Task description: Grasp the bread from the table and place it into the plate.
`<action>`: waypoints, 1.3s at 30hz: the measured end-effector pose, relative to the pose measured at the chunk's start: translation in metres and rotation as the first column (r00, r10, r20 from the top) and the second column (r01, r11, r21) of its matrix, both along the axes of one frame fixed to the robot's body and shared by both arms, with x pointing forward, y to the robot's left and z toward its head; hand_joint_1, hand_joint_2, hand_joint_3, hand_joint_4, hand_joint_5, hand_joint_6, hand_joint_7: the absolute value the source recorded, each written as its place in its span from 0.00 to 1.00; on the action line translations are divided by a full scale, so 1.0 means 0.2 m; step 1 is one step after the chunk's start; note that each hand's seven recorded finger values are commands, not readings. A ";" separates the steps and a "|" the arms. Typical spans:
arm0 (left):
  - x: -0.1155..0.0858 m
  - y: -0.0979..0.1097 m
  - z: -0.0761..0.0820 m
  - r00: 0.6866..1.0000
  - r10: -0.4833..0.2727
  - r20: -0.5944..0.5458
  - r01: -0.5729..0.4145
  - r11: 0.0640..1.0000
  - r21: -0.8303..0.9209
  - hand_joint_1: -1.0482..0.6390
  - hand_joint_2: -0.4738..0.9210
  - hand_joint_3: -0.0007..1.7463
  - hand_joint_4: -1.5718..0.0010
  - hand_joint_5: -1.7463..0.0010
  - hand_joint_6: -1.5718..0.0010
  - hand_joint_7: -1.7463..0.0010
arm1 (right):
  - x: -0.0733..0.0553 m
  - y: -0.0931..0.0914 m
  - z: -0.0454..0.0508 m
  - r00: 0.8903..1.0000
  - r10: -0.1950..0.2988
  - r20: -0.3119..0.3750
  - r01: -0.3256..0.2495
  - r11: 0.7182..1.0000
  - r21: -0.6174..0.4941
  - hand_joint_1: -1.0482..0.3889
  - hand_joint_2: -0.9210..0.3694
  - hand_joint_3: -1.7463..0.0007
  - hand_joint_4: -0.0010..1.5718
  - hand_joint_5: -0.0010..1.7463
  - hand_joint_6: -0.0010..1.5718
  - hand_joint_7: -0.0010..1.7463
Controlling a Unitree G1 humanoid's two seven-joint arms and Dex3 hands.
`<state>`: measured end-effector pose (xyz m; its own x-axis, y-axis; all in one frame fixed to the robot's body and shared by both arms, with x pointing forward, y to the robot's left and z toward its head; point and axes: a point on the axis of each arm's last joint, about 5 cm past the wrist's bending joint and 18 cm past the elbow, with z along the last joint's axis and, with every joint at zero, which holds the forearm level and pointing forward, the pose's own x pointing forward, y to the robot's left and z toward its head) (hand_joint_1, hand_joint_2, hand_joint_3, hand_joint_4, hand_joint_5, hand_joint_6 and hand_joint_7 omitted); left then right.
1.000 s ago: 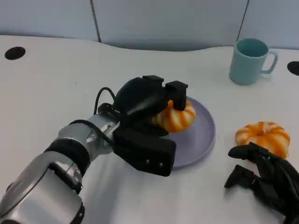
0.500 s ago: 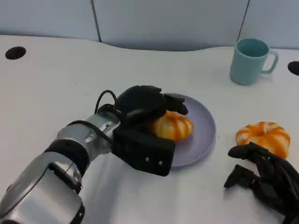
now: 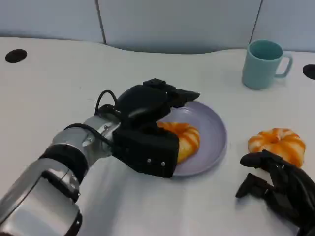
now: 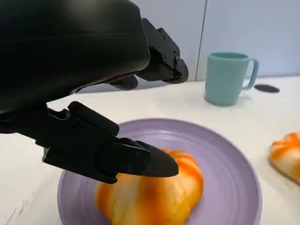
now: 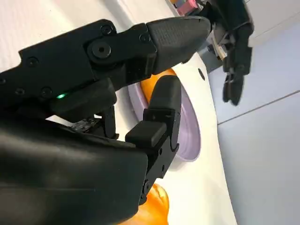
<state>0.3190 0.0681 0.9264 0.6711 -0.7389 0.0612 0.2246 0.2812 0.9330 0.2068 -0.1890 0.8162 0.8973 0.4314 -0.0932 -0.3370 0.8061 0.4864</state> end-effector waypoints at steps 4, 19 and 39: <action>0.01 0.04 0.01 1.000 0.010 0.008 -0.010 0.999 -0.037 0.22 1.00 0.20 0.99 0.79 0.87 1.00 | 0.00 0.00 0.000 1.000 -0.001 -0.001 0.001 1.000 -0.001 0.41 0.00 0.91 0.41 0.81 0.41 0.57; -0.16 0.20 -0.16 0.913 -0.130 -0.387 -0.205 0.674 -0.710 0.30 1.00 0.16 0.88 0.60 0.76 0.96 | 0.01 0.00 -0.007 1.000 0.011 0.005 -0.011 1.000 0.007 0.42 0.00 0.90 0.41 0.82 0.41 0.56; -0.53 0.34 -0.23 0.761 -0.366 -0.535 -0.595 -0.066 -0.801 0.40 1.00 0.11 0.57 0.26 0.57 0.57 | 0.01 0.00 -0.009 1.000 0.010 -0.002 -0.010 1.000 0.006 0.42 0.00 0.91 0.40 0.82 0.42 0.56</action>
